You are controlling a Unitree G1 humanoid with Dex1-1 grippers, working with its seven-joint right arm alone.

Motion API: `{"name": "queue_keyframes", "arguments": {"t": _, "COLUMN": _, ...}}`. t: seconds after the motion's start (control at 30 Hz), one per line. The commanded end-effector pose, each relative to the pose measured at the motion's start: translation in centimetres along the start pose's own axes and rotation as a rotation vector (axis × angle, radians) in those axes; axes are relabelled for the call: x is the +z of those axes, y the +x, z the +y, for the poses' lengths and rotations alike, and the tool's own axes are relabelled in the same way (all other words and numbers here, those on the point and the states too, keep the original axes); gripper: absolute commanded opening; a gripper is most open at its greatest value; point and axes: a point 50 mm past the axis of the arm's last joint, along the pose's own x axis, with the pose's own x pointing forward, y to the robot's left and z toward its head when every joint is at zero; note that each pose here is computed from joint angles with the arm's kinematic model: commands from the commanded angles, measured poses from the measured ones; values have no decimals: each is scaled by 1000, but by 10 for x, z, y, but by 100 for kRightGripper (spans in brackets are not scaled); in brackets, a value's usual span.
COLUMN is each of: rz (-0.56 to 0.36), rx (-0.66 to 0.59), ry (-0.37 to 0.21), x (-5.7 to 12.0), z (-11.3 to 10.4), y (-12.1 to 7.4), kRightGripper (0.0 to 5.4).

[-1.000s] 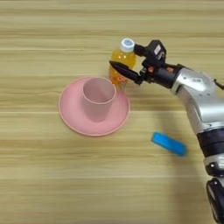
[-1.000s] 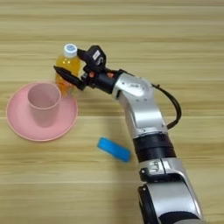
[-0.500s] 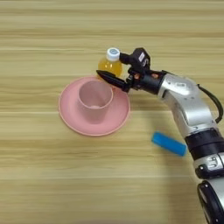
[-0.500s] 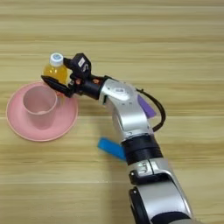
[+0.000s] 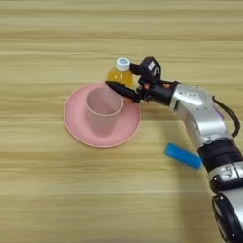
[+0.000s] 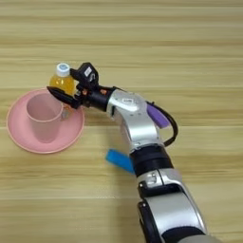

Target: Move the objects on the table

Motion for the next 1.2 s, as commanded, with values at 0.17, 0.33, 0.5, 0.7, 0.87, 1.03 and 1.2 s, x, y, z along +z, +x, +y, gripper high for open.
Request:
{"name": "queue_keyframes", "arguments": {"t": 0.17, "rz": -94, "rx": -19, "ry": -115, "x": 37, "z": -13, "y": 11, "kRightGripper": 383}}
{"name": "queue_keyframes", "arguments": {"t": 0.33, "rz": -94, "rx": -18, "ry": -114, "x": 36, "z": -13, "y": 11, "kRightGripper": 428}}
{"name": "queue_keyframes", "arguments": {"t": 0.5, "rz": -98, "rx": -10, "ry": -113, "x": 37, "z": -12, "y": 12, "kRightGripper": 471}}
{"name": "queue_keyframes", "arguments": {"t": 0.7, "rz": -99, "rx": -8, "ry": -112, "x": 37, "z": -12, "y": 12, "kRightGripper": 529}}
{"name": "queue_keyframes", "arguments": {"t": 0.87, "rz": -105, "rx": -6, "ry": -116, "x": 38, "z": -11, "y": 12, "kRightGripper": 538}}
{"name": "queue_keyframes", "arguments": {"t": 1.03, "rz": -119, "rx": 0, "ry": -121, "x": 42, "z": -10, "y": 11, "kRightGripper": 538}}
{"name": "queue_keyframes", "arguments": {"t": 1.2, "rz": -141, "rx": 7, "ry": -131, "x": 47, "z": -8, "y": 10, "kRightGripper": 538}}
